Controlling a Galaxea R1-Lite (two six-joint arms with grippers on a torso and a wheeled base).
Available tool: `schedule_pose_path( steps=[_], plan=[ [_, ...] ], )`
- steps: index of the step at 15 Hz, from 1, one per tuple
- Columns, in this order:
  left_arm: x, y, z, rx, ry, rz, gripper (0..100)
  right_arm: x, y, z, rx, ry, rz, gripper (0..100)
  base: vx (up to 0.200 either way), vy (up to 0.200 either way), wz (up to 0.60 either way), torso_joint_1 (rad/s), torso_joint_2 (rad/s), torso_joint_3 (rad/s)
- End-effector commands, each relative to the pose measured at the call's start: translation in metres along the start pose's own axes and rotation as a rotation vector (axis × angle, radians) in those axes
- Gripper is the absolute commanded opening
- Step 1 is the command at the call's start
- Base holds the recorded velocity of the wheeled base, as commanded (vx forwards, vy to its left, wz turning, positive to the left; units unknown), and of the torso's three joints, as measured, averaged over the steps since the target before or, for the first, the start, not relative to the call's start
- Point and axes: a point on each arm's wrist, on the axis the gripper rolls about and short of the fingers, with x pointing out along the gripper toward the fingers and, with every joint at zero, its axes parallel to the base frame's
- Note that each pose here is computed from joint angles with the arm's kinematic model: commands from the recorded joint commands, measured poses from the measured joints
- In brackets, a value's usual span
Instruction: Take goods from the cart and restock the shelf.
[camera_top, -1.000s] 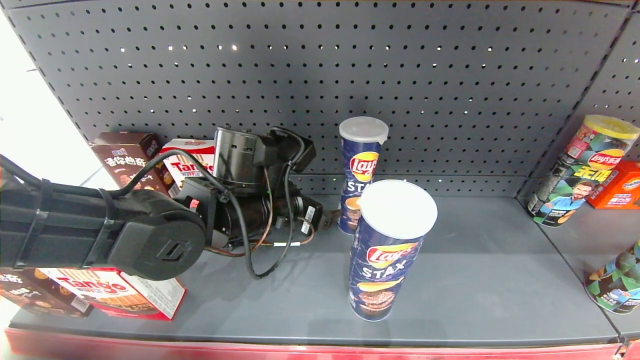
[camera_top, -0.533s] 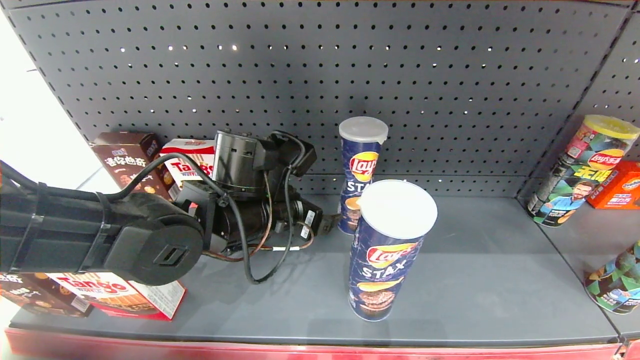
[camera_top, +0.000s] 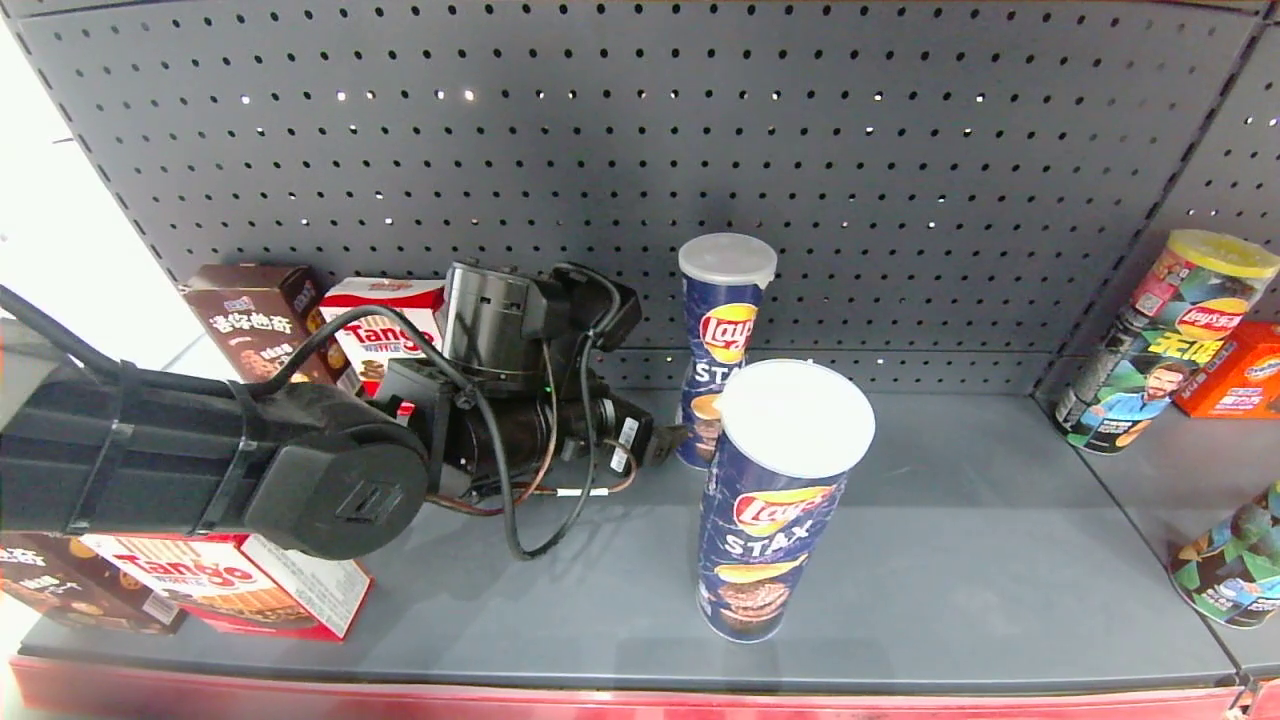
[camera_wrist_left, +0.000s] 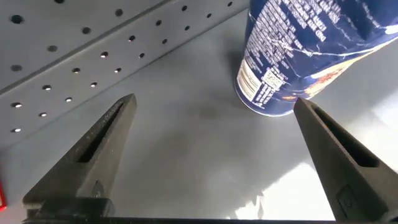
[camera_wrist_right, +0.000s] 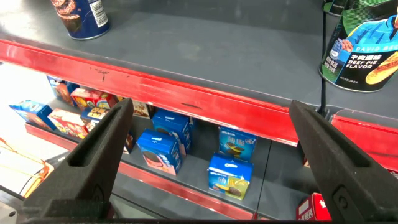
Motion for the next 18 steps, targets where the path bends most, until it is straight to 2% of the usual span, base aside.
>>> schedule_pose_path(
  steps=[1,6,8,10,13,15,16,18],
  plan=[
    [0.008,-0.001,0.0,0.0,0.0,-0.002,100,0.0,0.0,0.0,0.0,0.001,0.001,100,0.0,0.0,0.0,0.0,0.0,0.0],
    [0.011,-0.001,0.0,0.0,0.002,-0.001,100,0.0,0.0,0.0,0.0,0.001,0.001,100,0.0,0.0,0.0,0.0,0.0,0.0],
    [0.005,0.003,0.005,-0.002,-0.017,0.011,100,0.0,0.0,0.0,0.0,0.001,0.001,100,0.0,0.0,0.0,0.0,0.0,0.0],
    [-0.008,0.007,0.016,-0.008,-0.054,0.021,100,0.0,0.0,0.0,0.0,0.001,0.001,100,0.0,0.0,0.0,0.0,0.0,0.0],
    [-0.045,0.02,0.039,-0.015,-0.14,0.064,100,0.0,0.0,0.0,0.0,0.001,0.001,100,0.0,0.0,0.0,0.0,0.0,0.0],
    [-0.067,0.022,0.05,-0.019,-0.184,0.085,100,0.0,0.0,0.0,0.0,0.001,0.001,100,0.0,0.0,0.0,0.0,0.0,0.0],
    [-0.087,0.021,0.061,-0.023,-0.237,0.108,100,0.0,0.0,0.0,0.0,0.001,0.001,100,0.0,0.0,0.0,0.0,0.0,0.0],
    [-0.121,0.024,0.067,-0.03,-0.303,0.136,100,0.0,0.0,0.0,0.0,0.001,0.001,100,0.0,0.0,0.0,0.0,0.0,0.0]
  ],
)
